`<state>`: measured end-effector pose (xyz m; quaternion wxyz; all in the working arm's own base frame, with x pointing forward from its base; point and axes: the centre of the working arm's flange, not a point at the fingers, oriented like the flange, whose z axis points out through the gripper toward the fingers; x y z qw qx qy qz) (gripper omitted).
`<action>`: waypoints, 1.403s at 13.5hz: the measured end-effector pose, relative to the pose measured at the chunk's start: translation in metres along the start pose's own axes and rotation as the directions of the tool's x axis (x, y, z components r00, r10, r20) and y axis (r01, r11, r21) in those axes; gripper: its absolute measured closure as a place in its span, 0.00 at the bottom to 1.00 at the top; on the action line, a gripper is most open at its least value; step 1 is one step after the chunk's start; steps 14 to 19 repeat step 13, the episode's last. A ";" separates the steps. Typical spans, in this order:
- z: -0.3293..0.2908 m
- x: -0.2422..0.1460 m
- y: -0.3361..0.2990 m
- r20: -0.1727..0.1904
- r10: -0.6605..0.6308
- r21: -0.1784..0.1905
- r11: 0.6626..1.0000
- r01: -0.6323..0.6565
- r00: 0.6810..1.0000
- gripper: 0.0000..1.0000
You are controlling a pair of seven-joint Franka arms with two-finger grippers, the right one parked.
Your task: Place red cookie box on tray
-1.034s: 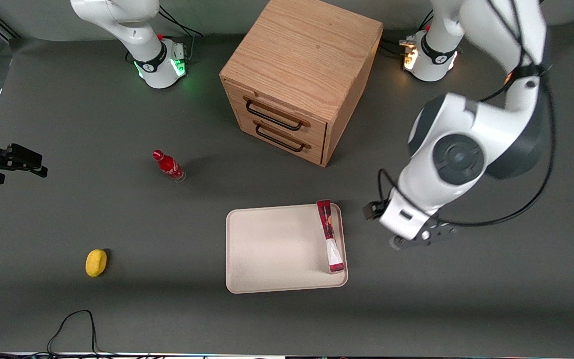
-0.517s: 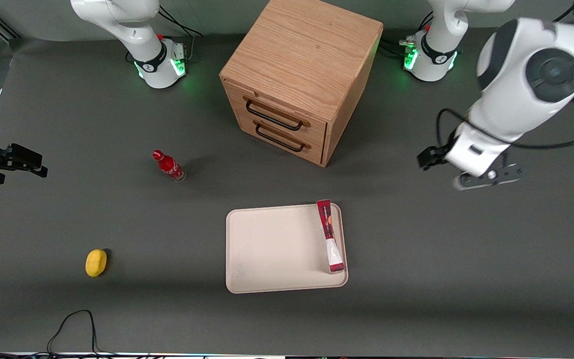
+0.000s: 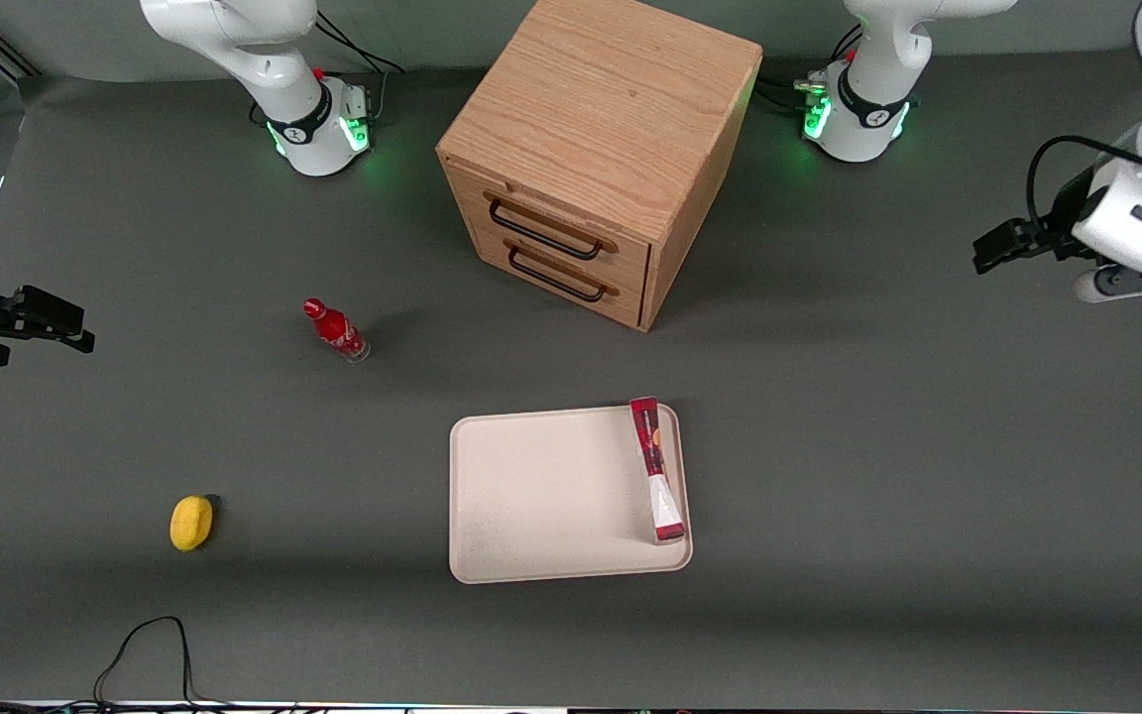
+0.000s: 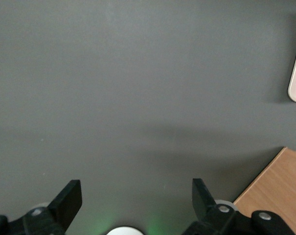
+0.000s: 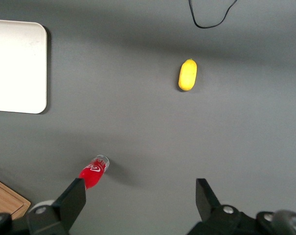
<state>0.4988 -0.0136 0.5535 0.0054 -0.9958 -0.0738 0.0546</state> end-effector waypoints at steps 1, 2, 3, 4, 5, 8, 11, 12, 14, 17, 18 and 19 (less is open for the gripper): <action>-0.005 -0.001 0.003 -0.002 0.006 0.004 1.000 -0.006 1.000 0.00; -0.008 -0.002 0.007 -0.007 0.016 0.017 1.000 -0.016 1.000 0.00; -0.009 -0.002 0.008 -0.004 0.023 0.035 0.999 -0.022 1.000 0.00; -0.007 -0.003 0.008 0.017 0.023 0.046 0.999 -0.024 1.000 0.00; -0.004 -0.003 0.006 0.041 0.021 0.054 0.998 -0.023 0.999 0.00; -0.009 0.007 0.008 0.044 0.023 0.061 0.998 -0.025 0.999 0.00; -0.022 0.021 0.014 0.029 0.029 0.058 0.998 -0.031 0.999 0.00; -0.025 0.024 0.016 0.021 0.032 0.057 0.998 -0.033 0.999 0.00; -0.028 0.025 0.019 0.014 0.037 0.056 0.998 -0.037 0.999 0.00; -0.028 0.025 0.019 0.014 0.037 0.056 0.998 -0.037 0.999 0.00; -0.028 0.025 0.019 0.014 0.037 0.056 0.998 -0.037 0.999 0.00; -0.028 0.025 0.019 0.014 0.037 0.056 0.998 -0.037 0.999 0.00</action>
